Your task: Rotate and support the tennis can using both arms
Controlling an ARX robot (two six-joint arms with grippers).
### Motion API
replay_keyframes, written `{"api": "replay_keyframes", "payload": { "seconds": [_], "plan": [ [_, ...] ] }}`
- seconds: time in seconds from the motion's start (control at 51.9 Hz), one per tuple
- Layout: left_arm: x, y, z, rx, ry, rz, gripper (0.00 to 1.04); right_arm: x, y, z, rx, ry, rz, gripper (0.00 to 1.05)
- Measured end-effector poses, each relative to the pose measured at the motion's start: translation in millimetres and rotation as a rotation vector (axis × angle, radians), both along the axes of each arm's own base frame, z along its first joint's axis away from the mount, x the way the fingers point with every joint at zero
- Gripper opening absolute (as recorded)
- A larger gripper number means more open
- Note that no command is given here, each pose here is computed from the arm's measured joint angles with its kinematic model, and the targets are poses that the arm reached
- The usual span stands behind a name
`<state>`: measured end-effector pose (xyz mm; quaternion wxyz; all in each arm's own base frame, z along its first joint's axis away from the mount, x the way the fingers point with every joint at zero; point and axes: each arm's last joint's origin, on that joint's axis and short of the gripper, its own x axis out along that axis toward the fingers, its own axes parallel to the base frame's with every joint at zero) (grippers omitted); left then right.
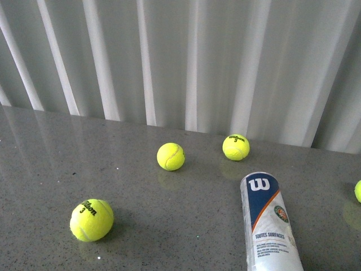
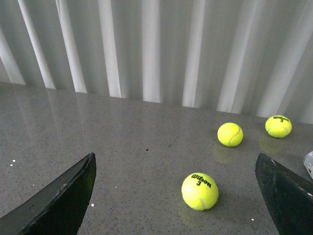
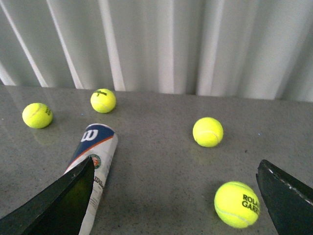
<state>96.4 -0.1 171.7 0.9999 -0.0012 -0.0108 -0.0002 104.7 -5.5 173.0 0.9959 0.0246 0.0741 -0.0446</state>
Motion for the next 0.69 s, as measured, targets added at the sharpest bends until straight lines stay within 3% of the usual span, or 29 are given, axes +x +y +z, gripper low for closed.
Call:
{"api": "replay_keyframes", "payload": {
  "seconds": [0.231,0.347,0.521,0.694],
  "plan": [
    [0,0,0,0.0,0.0,0.0,0.98,62,-24,66,0.01,-0.056,-0.088,0.98],
    [0,0,0,0.0,0.0,0.0,0.98,120,-31,80,0.053,0.077,-0.098,0.98],
    [0,0,0,0.0,0.0,0.0,0.98,202,-28,58,0.15,0.414,-0.044,0.98],
    [0,0,0,0.0,0.0,0.0,0.98,249,12,11,0.159,0.743,0.075,0.98]
  ]
}}
